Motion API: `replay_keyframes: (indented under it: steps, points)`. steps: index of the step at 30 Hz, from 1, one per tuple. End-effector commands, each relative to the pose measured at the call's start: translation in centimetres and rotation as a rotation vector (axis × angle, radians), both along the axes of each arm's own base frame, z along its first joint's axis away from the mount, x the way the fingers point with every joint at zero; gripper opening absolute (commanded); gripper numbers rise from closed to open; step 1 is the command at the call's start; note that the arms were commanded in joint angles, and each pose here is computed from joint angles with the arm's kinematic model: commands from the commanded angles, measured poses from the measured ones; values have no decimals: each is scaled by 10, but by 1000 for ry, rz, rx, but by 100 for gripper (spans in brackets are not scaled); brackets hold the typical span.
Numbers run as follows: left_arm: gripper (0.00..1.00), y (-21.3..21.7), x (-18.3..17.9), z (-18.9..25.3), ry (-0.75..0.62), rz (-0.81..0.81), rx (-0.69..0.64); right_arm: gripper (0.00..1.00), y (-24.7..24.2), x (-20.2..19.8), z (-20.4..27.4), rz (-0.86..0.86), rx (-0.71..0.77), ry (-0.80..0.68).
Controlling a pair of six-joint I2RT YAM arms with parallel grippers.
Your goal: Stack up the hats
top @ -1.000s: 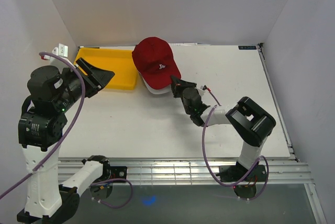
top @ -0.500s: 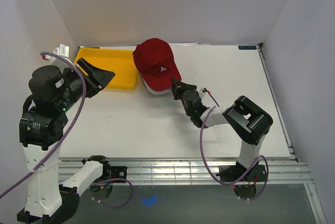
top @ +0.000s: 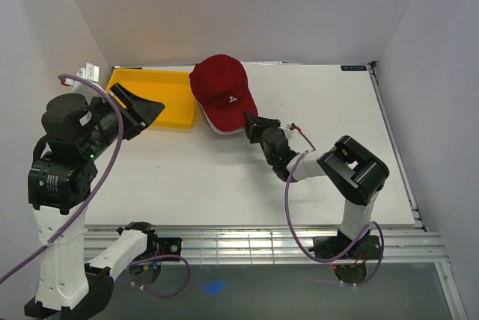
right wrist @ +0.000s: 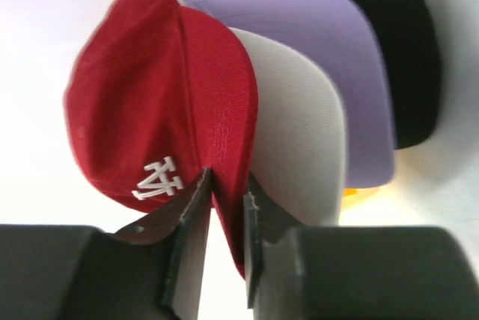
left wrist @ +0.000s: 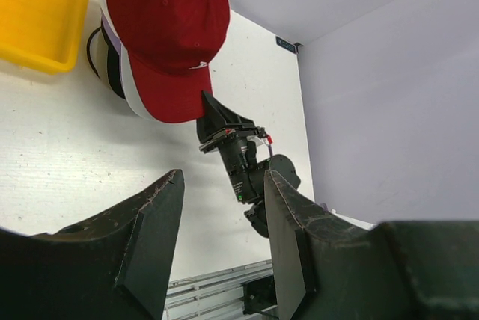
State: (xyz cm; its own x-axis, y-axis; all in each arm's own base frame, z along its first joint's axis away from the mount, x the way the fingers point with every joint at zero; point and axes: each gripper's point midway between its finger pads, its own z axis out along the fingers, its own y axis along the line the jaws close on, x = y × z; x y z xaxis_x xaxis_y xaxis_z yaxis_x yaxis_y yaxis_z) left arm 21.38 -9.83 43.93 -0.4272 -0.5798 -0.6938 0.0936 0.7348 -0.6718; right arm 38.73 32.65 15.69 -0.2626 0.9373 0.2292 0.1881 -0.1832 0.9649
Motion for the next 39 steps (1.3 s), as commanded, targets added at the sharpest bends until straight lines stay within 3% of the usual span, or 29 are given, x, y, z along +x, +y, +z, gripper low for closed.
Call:
replay_keyframes:
  steps: [1, 3, 7, 19, 31, 37, 39]
  points:
    - [57, 0, -1, 2, -17, -5, 6, 31, 4, -11, -51, 82, -210, 103]
    - [57, -1, -1, 3, -20, -8, 5, 40, 5, -10, -45, 88, -220, 98]
    - [57, 0, -2, 2, -20, -6, 6, 49, 5, -11, -40, 95, -238, 94]
    - [58, 0, 0, -1, -15, -2, 1, 52, 2, -15, -14, 107, -268, 68]
    - [60, -2, 5, -6, -14, -3, -10, 67, -11, -39, -10, 168, -350, 76]
    - [63, -9, 5, -24, 5, -56, 10, 81, -41, -78, 7, 298, -509, -37]
    - [63, -11, 6, -36, 17, -75, 25, 100, -63, -88, 0, 324, -592, -37]
